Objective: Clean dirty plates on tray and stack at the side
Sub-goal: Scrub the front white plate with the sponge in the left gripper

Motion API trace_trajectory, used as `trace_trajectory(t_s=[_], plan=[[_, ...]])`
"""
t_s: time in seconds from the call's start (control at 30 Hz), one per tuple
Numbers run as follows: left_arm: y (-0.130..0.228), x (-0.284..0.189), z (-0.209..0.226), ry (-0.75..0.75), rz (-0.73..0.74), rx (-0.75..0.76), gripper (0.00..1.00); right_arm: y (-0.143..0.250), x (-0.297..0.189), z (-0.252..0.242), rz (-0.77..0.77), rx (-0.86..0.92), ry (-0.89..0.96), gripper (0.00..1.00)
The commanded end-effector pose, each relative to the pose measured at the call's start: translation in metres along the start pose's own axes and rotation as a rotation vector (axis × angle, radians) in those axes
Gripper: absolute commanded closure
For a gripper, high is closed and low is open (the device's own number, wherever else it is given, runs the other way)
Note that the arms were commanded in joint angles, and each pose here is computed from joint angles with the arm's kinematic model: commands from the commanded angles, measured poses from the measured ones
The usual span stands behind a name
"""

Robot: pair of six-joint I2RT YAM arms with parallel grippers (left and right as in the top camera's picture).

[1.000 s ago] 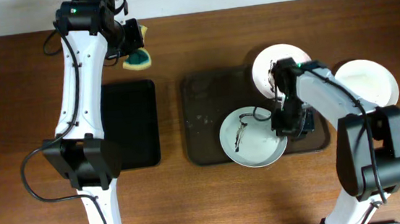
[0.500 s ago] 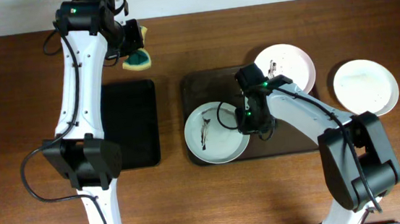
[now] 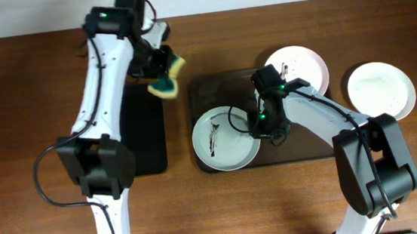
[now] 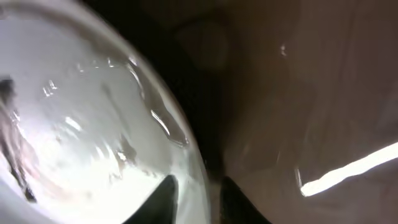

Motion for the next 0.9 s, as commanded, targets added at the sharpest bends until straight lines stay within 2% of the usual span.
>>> trace_trajectory(t_s=[0.0,0.07,0.33,0.5,0.53,0.63,0.73,0.77,0.87], plan=[[0.006,0.019,-0.021,0.051,0.051,0.067,1.0,-0.008,0.003,0.0,-0.039,0.015,-0.004,0.85],[0.009,0.029,-0.031,0.058,0.072,0.087,1.0,-0.013,0.002,-0.006,-0.073,0.021,0.026,0.96],[0.031,0.099,-0.077,0.085,0.179,0.165,1.0,-0.022,-0.002,-0.021,-0.077,0.068,0.004,0.96],[0.036,0.141,-0.109,0.092,0.131,0.25,1.0,-0.021,-0.002,-0.021,-0.068,0.07,0.004,0.96],[0.037,0.148,-0.109,0.059,0.126,0.215,1.0,-0.02,-0.002,-0.022,-0.066,0.072,0.006,0.96],[0.051,0.164,-0.094,-0.168,0.142,-0.063,1.0,-0.014,-0.001,-0.028,-0.011,0.111,-0.032,0.96],[0.063,0.173,-0.087,-0.211,0.171,-0.101,1.0,0.002,0.01,-0.029,0.06,0.188,-0.096,0.96],[0.064,0.173,-0.089,-0.185,0.18,-0.079,1.0,0.006,0.014,-0.03,0.071,0.198,-0.115,0.96],[0.061,0.17,-0.14,0.358,0.137,0.384,1.0,0.003,0.014,-0.032,0.062,0.207,-0.13,0.96]])
Point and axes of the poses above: each gripper's point midway between its finger pads, its own x axis out along the fingers, its own z axis along the line the jaws close on, y = z × x, the point moved 7 cm from there along -x, back along the fingers, and after that the axes turned 6 degrees about x, right-handed, at the moved point
